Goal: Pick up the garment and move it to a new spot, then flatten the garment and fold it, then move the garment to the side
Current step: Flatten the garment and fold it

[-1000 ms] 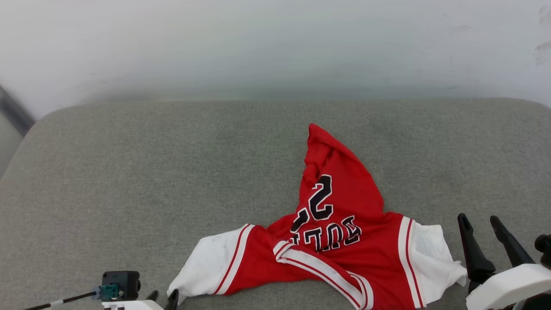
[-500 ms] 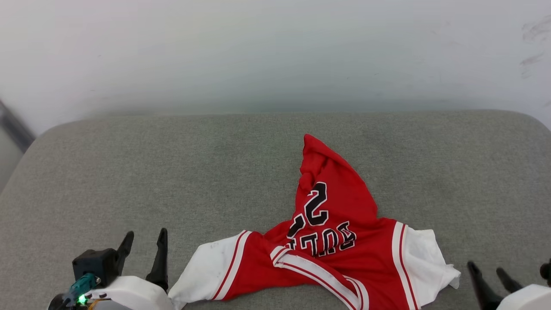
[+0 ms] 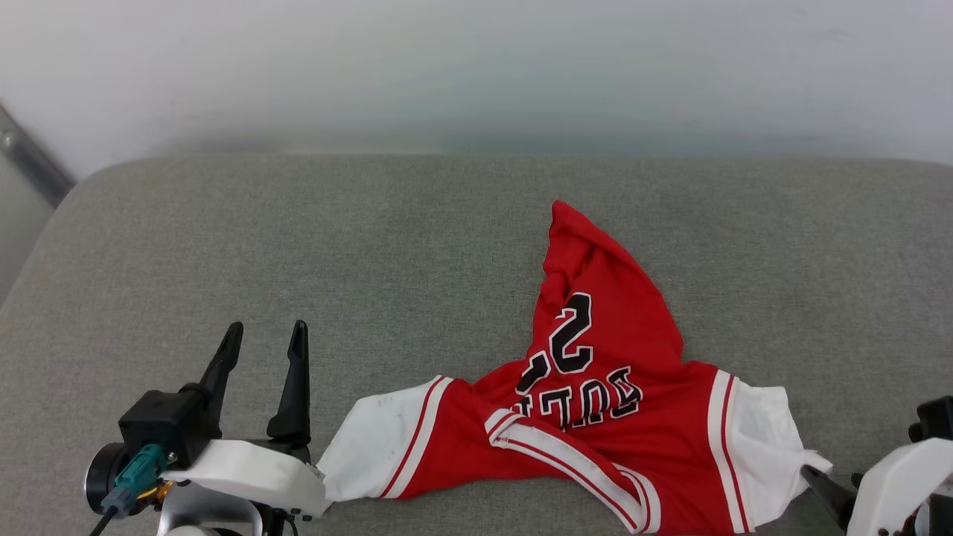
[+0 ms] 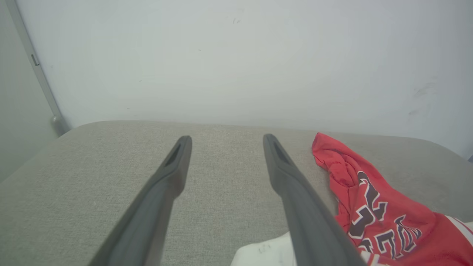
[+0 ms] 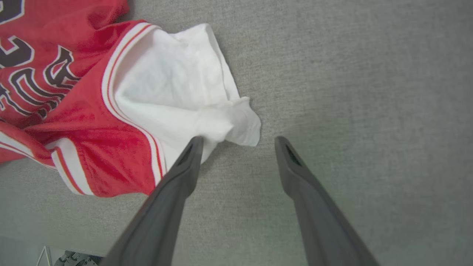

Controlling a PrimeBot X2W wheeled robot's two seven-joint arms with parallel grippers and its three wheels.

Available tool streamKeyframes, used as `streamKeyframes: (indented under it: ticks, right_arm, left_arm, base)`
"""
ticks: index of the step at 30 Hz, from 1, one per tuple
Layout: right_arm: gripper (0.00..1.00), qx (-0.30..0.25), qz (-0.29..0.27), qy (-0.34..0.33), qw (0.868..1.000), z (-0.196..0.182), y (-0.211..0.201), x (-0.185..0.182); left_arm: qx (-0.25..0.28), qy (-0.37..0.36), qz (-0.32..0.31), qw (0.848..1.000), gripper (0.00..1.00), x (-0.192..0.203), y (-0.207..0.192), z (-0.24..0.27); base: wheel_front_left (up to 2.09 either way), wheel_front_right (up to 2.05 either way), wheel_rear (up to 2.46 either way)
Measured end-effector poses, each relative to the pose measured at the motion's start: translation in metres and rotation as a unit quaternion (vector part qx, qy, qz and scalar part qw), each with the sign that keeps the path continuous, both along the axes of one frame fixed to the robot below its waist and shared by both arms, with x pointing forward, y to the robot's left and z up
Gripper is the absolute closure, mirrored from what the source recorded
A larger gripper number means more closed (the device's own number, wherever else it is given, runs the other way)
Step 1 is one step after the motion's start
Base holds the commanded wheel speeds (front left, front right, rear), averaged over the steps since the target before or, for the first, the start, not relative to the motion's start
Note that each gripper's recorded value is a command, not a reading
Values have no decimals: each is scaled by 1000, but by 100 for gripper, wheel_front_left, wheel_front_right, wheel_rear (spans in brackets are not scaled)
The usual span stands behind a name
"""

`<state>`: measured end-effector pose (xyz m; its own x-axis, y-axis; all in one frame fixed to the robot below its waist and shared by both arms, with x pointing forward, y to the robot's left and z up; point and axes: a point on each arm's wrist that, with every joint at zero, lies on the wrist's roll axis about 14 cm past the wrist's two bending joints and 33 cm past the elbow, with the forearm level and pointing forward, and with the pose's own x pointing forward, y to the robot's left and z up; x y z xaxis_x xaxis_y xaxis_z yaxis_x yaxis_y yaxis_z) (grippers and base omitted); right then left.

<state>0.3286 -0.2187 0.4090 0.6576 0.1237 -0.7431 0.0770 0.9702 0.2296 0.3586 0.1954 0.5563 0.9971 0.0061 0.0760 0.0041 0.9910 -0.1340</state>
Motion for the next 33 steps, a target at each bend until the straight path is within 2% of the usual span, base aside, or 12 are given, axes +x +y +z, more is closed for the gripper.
streamKeyframes:
  ticks: [4,11,12,13,14,20,24,27,28,33]
  right_arm:
    - [0,-4,42,22,999,-11,17,26]
    - [0,-4,75,110,991,-49,28,25]
    - [24,-3,77,116,990,-51,28,25]
    - [88,1,78,119,990,-51,30,25]
    - [100,1,79,120,990,-51,30,25]
    - [100,3,81,93,992,-38,34,25]
    - [100,-1,78,70,995,-25,30,21]
    - [100,-3,76,57,995,-16,28,20]
    - [100,-2,75,56,996,-14,28,17]
    - [100,1,72,60,996,-15,28,14]
  left_arm:
    - [0,6,4,1000,0,9,1,-4]
    - [-4,26,14,1000,0,16,6,-18]
    - [-3,30,15,999,0,15,7,-21]
    - [-3,33,16,999,0,15,8,-22]
    - [-2,39,15,999,0,14,8,-25]
    - [-15,106,-10,994,0,0,5,-47]
    - [-20,190,-53,980,0,-16,-2,-68]
    - [-17,257,-84,963,0,-27,-9,-87]
    - [-22,302,-102,948,0,-35,-14,-101]
    - [-39,399,-123,908,0,-50,-18,-138]
  base:
    - [0,0,0]
    - [0,0,0]
    - [0,0,0]
    - [0,0,0]
    - [0,0,0]
    - [0,0,0]
    - [0,0,0]
    - [0,0,0]
    - [0,0,0]
    - [0,0,0]
